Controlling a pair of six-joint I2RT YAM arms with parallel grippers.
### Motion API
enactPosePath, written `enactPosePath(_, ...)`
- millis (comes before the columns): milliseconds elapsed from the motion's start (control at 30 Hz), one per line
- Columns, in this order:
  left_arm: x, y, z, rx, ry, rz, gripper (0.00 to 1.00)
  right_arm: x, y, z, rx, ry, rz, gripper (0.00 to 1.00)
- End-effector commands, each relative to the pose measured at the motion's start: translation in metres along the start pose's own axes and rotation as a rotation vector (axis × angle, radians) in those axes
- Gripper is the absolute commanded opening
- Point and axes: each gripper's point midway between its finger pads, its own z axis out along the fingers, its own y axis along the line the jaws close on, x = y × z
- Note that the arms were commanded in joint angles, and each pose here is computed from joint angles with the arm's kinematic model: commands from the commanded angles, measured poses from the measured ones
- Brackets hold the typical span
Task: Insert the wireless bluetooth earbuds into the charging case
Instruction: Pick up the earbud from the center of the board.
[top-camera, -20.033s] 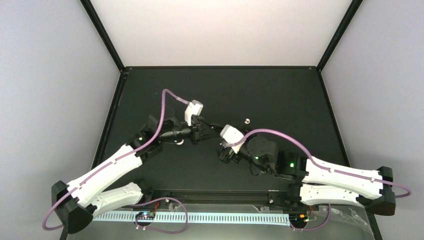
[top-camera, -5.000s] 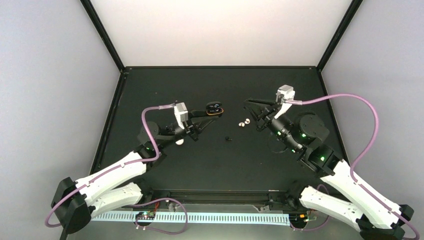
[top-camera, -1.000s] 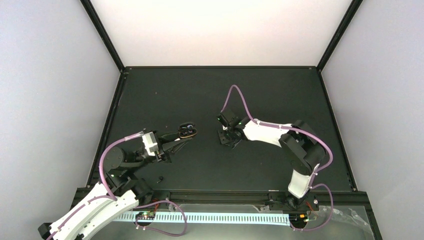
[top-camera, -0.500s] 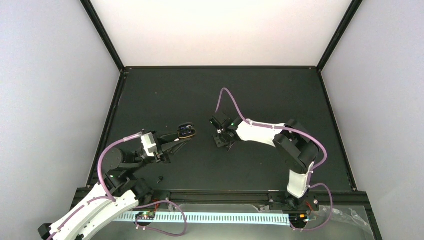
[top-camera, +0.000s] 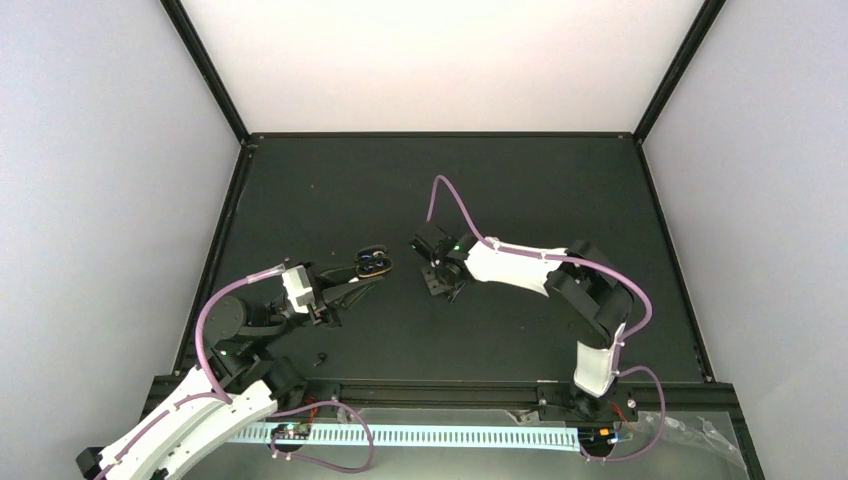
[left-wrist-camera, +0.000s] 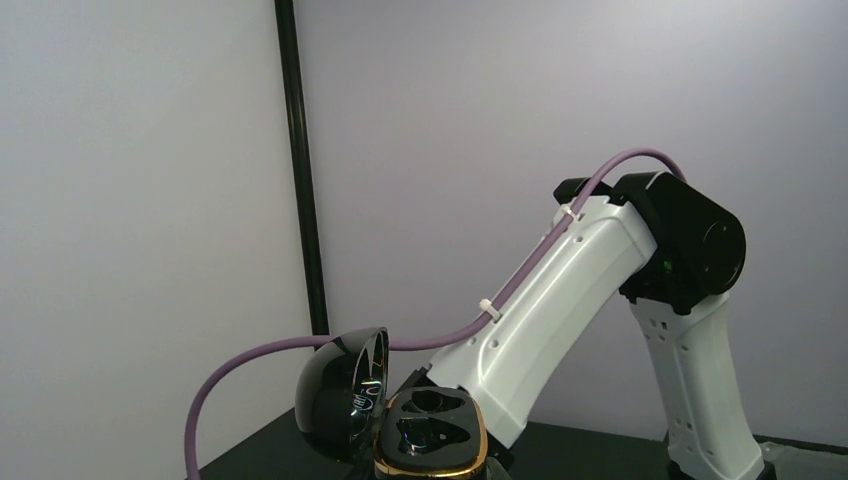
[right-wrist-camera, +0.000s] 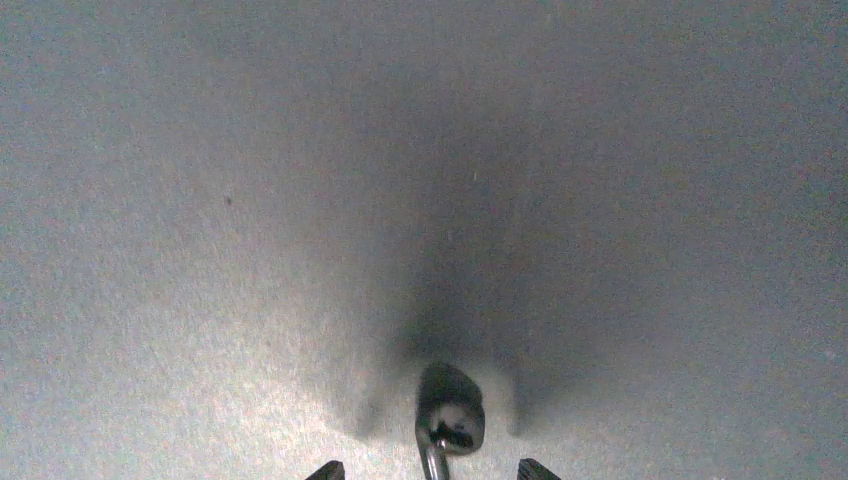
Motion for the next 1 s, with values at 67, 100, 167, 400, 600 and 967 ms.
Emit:
enactPosePath(67, -0.008, -0.004, -0.003, 0.012, -0.022, 0.019, 0.02, -0.015, -0.006, 0.011, 0.071, 0.001, -0.007, 0.43)
enactPosePath(100, -0.009, -0.004, -0.003, 0.013, -0.024, 0.02, 0.02, -0.014, -0.006, 0.013, 0.076, 0.014, -0.013, 0.42)
enactPosePath(167, -0.009, -0.004, -0.004, 0.012, -0.024, 0.02, 0.02, -0.012, -0.006, 0.018, 0.084, 0.029, -0.023, 0.41)
enactPosePath(400, -0.011, -0.004, -0.004, 0.014, -0.029, 0.023, 0.02, -0.005, -0.01, 0.026, 0.103, 0.063, -0.039, 0.39)
enactPosePath(600, -0.01, -0.004, -0.004, 0.015, -0.026, 0.022, 0.02, 0.003, -0.014, 0.031, 0.1, 0.087, -0.036, 0.34)
enactPosePath(967, -0.01, -0.004, -0.004, 0.015, -0.025, 0.025, 0.01, 0.018, -0.022, 0.025, 0.106, 0.107, -0.03, 0.37)
